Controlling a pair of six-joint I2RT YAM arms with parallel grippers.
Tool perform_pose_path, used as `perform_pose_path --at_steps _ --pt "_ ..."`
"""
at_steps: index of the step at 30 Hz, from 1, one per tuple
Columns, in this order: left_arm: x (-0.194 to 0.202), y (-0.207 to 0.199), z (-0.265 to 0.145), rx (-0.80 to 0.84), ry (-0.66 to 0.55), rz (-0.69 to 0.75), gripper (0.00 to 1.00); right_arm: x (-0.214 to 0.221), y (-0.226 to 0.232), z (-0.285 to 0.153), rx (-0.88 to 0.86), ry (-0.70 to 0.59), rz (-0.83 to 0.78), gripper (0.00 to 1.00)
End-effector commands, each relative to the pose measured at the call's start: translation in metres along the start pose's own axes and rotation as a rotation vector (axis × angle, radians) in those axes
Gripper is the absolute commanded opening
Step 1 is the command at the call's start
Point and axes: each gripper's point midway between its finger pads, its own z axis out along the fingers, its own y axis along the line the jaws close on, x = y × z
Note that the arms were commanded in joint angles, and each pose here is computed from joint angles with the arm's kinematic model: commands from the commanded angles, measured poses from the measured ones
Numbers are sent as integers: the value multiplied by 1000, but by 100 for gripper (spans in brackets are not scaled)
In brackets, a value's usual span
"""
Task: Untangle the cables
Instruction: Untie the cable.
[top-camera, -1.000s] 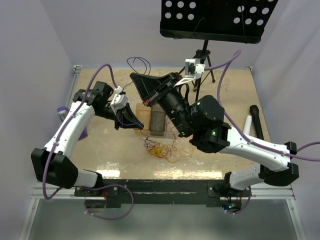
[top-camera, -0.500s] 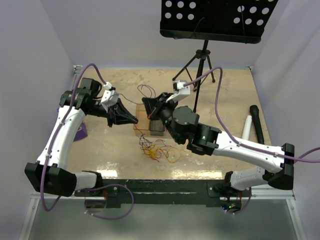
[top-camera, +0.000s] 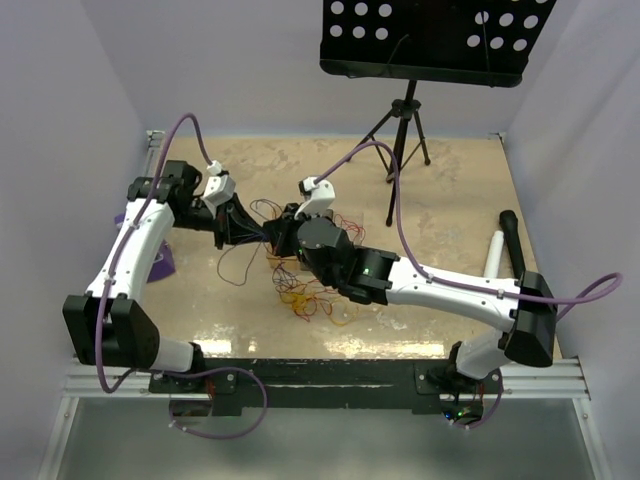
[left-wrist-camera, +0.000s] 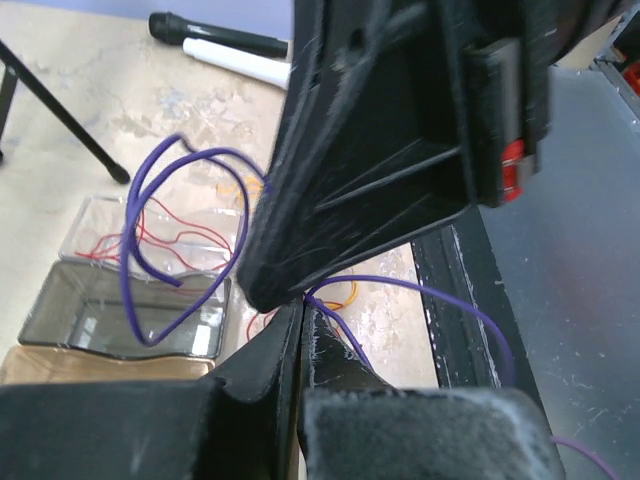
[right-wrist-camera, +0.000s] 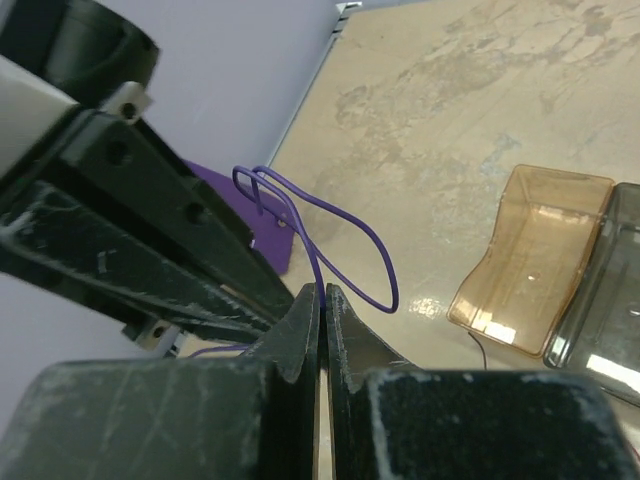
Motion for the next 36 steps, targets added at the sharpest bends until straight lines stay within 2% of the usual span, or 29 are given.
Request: perform_pose_path --at_steps 1,8,17,24,31,36 --pt "-21 0 0 32 -181 29 0 -3 28 -4 -107 21 55 0" --pt "-23 17 -4 24 -227 -15 0 13 19 0 -102 62 41 0" --pt "-20 13 -4 22 -224 -9 1 29 -3 15 -57 122 36 0" --pt "-10 29 -7 3 -209 -51 0 37 -53 40 71 162 5 0" --pt "20 19 -5 -8 -164 -78 0 34 -76 63 95 175 -1 0" --pt "15 18 -5 -6 -174 -78 0 60 -94 91 146 264 -43 0"
